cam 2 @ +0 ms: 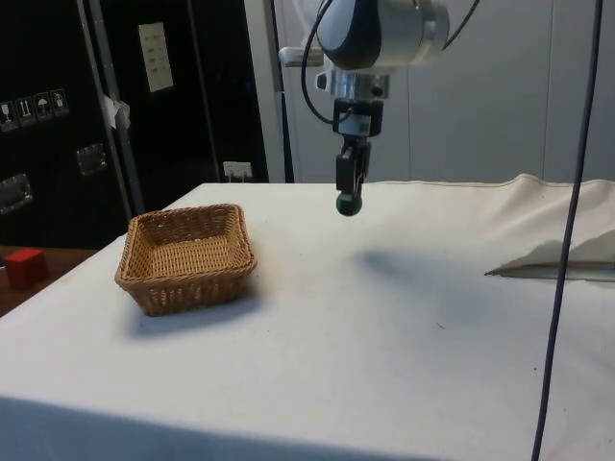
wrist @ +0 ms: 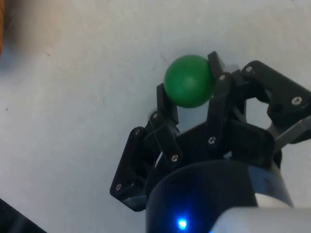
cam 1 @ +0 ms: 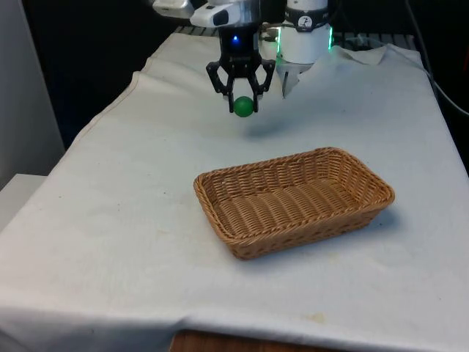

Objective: Pick up the ball and place it into the basket.

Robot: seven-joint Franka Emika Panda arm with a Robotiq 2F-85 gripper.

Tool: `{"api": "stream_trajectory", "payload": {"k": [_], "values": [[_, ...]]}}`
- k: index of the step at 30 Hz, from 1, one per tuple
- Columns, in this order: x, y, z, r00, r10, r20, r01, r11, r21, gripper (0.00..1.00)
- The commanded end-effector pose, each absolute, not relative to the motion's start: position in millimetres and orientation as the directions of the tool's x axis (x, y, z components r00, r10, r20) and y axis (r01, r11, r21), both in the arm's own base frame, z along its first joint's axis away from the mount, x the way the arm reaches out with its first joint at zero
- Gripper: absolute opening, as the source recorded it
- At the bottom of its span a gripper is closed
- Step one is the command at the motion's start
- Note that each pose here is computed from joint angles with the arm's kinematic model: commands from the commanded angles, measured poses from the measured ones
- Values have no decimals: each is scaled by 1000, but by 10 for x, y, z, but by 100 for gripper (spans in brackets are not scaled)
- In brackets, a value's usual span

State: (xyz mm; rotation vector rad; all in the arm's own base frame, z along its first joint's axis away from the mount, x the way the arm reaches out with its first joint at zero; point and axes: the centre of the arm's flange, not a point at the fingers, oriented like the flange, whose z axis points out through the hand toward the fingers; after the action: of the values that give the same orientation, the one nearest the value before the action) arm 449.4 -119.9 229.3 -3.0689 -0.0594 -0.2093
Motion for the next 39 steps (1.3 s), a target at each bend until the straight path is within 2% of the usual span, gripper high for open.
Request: {"api": "stream_trajectory", "payload": {"k": [1, 39], "values": [[4503, -1184, 2311, 990, 35, 138, 44, -997, -61, 3], [5047, -406, 3146, 979, 88, 185, 90, -996, -3, 3]]}}
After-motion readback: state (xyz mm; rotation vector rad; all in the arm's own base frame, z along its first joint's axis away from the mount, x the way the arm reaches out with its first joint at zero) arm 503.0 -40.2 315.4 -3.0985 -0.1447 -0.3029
